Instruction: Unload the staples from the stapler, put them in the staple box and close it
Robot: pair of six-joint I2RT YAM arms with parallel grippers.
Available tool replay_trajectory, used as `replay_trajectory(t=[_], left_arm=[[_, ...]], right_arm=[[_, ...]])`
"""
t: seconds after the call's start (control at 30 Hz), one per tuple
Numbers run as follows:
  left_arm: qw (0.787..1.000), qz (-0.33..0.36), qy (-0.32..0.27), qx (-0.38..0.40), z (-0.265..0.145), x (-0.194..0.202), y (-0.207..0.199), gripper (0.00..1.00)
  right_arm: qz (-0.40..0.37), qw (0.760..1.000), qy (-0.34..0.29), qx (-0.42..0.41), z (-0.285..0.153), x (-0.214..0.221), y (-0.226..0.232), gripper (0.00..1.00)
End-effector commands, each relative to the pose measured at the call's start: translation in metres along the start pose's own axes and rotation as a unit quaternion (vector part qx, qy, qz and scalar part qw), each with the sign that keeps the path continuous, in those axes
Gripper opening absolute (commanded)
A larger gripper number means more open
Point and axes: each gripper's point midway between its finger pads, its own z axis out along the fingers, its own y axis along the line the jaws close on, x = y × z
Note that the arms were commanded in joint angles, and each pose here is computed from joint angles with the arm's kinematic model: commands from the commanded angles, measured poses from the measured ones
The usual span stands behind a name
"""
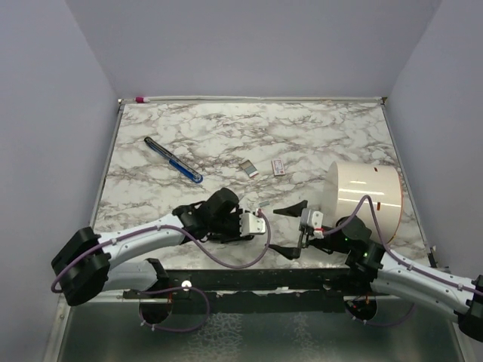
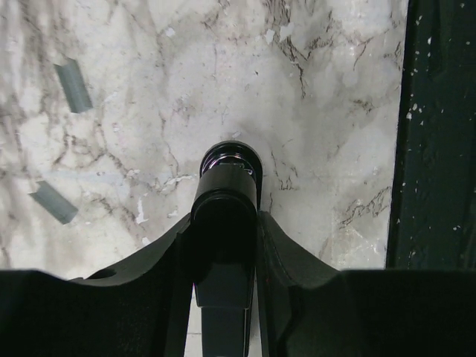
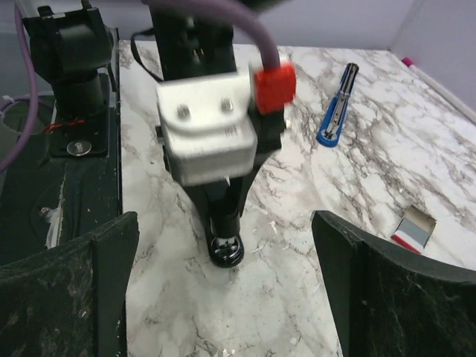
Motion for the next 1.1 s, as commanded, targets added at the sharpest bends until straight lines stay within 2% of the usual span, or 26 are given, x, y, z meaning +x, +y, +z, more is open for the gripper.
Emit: replay_trajectory(t=[0.0, 0.1, 0.17, 0.27, 0.37, 0.43, 0.57, 0.67, 0.83, 1.07], left_arm=[[0.995, 0.035, -0.066, -0.060, -0.034, -0.035, 0.015, 0.00], [0.990, 0.036, -0.098, -0.098, -0.052, -0.049, 0.023, 0.00], [0.984, 0.033, -0.124, -0.123, -0.064, -0.061, 0.029, 0.00], [0.973, 0.013, -0.150, -0.175, -0.082, -0.074, 0.044, 0.00], [0.961, -0.016, -0.174, -0.216, -0.097, -0.082, 0.057, 0.00], [0.952, -0.033, -0.196, -0.233, -0.107, -0.089, 0.061, 0.00], [0.940, -0.044, -0.225, -0.253, -0.124, -0.100, 0.066, 0.00], [0.934, -0.038, -0.238, -0.264, -0.134, -0.105, 0.068, 0.00], [0.929, -0.029, -0.246, -0.274, -0.141, -0.111, 0.071, 0.00], [0.919, -0.054, -0.267, -0.286, -0.150, -0.121, 0.077, 0.00]], right_arm=[[0.017, 1.000, 0.007, -0.007, 0.007, -0.006, 0.000, 0.99], [0.040, 0.999, 0.019, -0.015, 0.017, -0.004, 0.000, 0.99], [0.084, 0.996, 0.039, 0.011, 0.027, -0.002, -0.009, 0.99], [0.224, 0.966, 0.083, 0.101, 0.045, 0.009, -0.032, 0.98], [0.287, 0.942, 0.121, 0.122, 0.061, 0.017, -0.037, 0.91], [0.314, 0.935, 0.115, 0.121, 0.069, 0.009, -0.037, 0.86], [0.330, 0.927, 0.089, 0.154, 0.070, -0.006, -0.050, 0.74], [0.334, 0.921, 0.086, 0.180, 0.063, -0.011, -0.058, 0.63], [0.348, 0.913, 0.084, 0.196, 0.058, -0.024, -0.065, 0.52], [0.387, 0.884, 0.117, 0.233, 0.063, -0.016, -0.082, 0.48]])
